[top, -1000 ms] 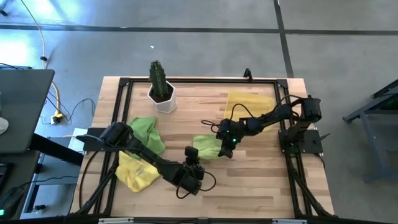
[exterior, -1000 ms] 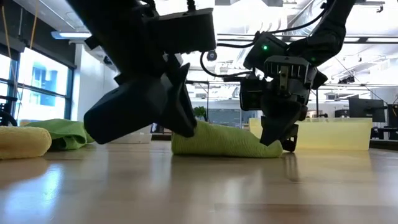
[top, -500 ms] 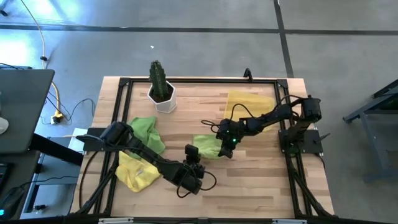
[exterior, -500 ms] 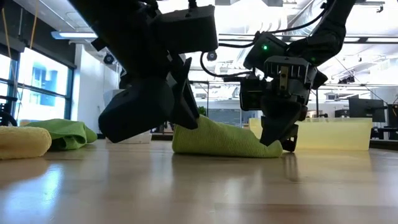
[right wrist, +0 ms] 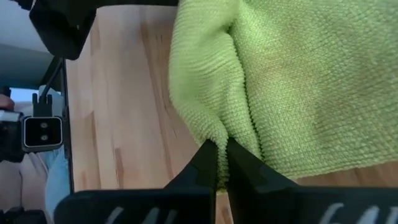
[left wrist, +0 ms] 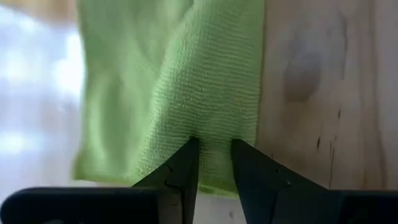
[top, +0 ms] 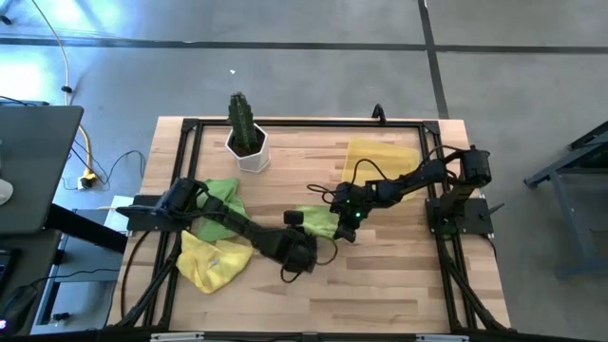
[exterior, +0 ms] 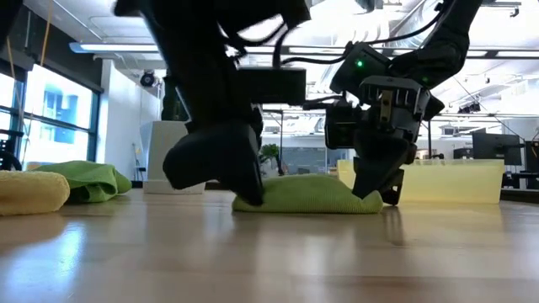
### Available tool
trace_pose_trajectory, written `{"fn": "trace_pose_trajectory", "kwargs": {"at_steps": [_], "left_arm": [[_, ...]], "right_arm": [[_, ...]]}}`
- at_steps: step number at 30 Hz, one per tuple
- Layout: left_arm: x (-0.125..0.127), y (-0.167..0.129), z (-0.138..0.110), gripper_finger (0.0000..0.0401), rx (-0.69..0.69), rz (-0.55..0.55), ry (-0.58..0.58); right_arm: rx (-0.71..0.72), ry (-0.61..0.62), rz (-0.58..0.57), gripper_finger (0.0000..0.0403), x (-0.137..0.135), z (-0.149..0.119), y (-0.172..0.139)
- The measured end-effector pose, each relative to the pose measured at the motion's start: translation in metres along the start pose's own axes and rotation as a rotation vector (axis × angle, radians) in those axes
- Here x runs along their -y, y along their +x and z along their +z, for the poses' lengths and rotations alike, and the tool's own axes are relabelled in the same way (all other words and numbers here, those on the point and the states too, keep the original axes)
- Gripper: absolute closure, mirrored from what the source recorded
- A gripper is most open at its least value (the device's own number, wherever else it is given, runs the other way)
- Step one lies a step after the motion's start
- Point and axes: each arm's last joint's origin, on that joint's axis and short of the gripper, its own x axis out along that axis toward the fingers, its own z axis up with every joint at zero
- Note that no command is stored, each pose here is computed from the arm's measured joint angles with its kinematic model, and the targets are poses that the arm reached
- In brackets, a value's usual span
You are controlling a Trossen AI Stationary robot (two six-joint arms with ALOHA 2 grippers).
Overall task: Roll microfiber towels into tight, uniform cylinder then place into a basket
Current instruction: Roll the light green microfiber cloth
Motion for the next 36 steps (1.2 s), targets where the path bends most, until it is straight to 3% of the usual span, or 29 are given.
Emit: {"fn": "trace_pose_trajectory", "kwargs": {"at_steps": [9,14,26,32,36], "left_arm": [[-0.018,0.008,0.004,0.0314,-0.077,-0.19,-0.124],[-0.014,0.002,0.003,0.0314,-0.054,-0.155,-0.116],[-0.02,-0.046,0.01,0.0314,0.09,-0.108,-0.119],[-0.025,-0.032,0.011,0.03,0.037,-0.196,-0.048],[-0.033,-0.022,0.01,0.0271,0.012,-0.175,-0.037]], "right_arm": [[-0.001,-0.112,0.017,0.0344,-0.001,0.0,0.0],[0.006,-0.122,0.001,0.0317,-0.001,0.0,-0.001],[0.006,-0.144,-0.035,0.0392,0.0,-0.001,0.0],[0.001,-0.16,-0.032,0.0399,-0.001,-0.001,0.001],[-0.005,-0.177,-0.033,0.0399,-0.004,-0.003,0.003]]}}
